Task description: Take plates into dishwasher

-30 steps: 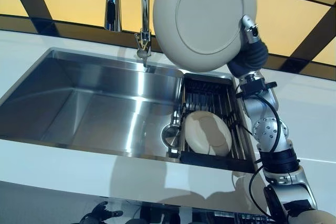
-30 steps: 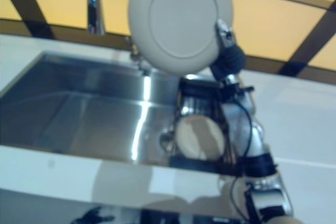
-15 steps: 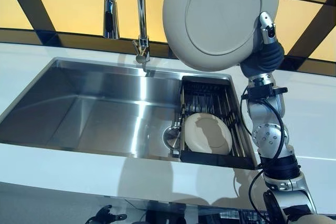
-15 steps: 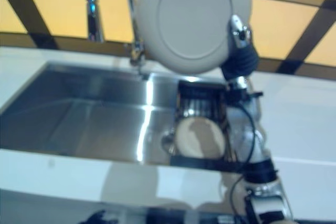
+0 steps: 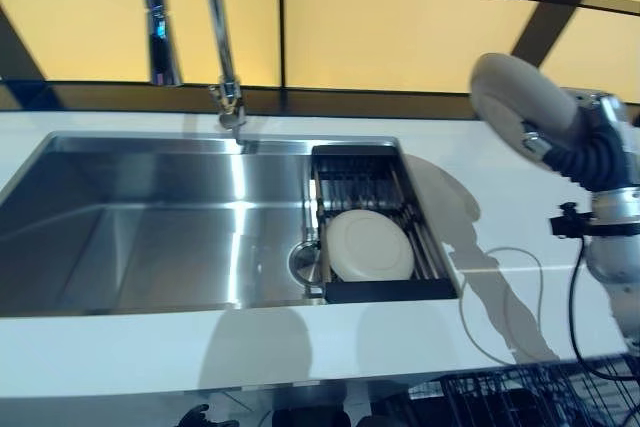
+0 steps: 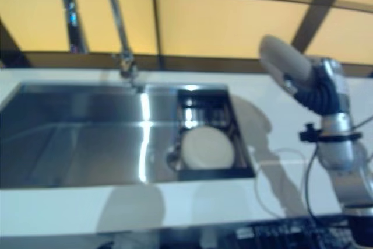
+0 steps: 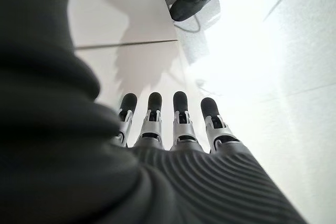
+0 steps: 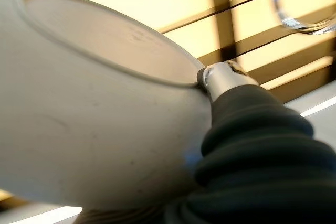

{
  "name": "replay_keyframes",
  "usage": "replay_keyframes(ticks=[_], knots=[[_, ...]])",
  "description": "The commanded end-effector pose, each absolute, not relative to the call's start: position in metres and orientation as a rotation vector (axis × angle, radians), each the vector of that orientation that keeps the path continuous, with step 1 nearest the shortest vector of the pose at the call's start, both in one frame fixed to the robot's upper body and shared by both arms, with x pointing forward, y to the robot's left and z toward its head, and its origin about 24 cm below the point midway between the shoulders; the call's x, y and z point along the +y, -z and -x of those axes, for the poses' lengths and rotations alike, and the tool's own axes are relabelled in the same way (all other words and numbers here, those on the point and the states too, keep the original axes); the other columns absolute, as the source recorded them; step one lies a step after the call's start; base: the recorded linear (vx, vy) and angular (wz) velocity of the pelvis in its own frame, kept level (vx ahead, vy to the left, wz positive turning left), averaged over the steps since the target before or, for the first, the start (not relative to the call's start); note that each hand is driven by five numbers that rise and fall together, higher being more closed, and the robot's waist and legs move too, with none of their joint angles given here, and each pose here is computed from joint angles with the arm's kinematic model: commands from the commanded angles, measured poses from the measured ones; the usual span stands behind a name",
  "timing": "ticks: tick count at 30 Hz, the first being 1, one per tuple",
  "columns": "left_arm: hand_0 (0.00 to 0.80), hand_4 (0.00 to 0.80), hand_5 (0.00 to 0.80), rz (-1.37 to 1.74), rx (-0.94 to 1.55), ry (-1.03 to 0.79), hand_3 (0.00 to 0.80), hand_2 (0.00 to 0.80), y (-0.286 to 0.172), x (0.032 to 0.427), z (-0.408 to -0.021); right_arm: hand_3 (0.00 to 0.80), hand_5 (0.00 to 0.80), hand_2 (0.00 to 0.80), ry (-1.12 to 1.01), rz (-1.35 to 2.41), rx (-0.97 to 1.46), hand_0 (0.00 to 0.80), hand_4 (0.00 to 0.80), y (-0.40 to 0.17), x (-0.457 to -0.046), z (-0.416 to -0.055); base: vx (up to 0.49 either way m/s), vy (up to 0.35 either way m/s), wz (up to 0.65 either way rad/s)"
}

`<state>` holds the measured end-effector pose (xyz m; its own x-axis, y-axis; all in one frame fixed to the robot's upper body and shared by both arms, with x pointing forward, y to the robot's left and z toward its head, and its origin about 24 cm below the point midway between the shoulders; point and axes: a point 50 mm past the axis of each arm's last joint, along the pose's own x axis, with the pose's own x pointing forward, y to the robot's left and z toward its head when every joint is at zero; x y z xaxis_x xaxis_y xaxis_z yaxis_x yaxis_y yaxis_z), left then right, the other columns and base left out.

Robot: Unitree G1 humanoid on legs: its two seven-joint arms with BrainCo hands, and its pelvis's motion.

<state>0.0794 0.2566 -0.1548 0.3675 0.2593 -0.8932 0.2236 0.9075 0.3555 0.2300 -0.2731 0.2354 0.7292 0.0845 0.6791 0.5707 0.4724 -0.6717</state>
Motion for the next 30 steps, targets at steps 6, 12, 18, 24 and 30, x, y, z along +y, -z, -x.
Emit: replay_keyframes(ticks=[6, 12, 18, 24, 30], knots=[[0.0, 0.0, 0.0, -0.531, 1.135, -0.005, 0.0, 0.0, 0.149, 0.26, -0.098, 0.8, 0.8, 0.8, 0.456, 1.016, -0.842, 0.8, 0.8, -0.254, -0.28, -0.204, -0.045, 0.046, -0.52], [0.0, 0.0, 0.0, -0.512, 1.118, -0.052, 0.0, 0.0, 0.145, 0.264, -0.107, 0.8, 0.8, 0.8, 0.579, 0.877, -0.767, 0.8, 0.8, -0.242, -0.294, -0.205, -0.063, -0.026, -0.96], [0.0, 0.0, 0.0, -0.496, 1.115, -0.078, 0.0, 0.0, 0.144, 0.268, -0.109, 0.8, 0.8, 0.8, 0.631, 0.751, -0.598, 0.8, 0.8, -0.205, -0.31, -0.21, -0.085, -0.184, -0.44], [0.0, 0.0, 0.0, -0.488, 1.095, -0.119, 0.0, 0.0, 0.142, 0.271, -0.113, 0.8, 0.8, 0.8, 0.571, 0.699, -0.486, 0.8, 0.8, -0.181, -0.312, -0.216, -0.169, -0.367, -0.45], [0.0, 0.0, 0.0, -0.482, 1.058, -0.1, 0.0, 0.0, 0.142, 0.257, -0.125, 0.8, 0.8, 0.8, 0.5, 0.709, -0.417, 0.8, 0.8, -0.169, -0.308, -0.225, -0.22, -0.348, -0.07]])
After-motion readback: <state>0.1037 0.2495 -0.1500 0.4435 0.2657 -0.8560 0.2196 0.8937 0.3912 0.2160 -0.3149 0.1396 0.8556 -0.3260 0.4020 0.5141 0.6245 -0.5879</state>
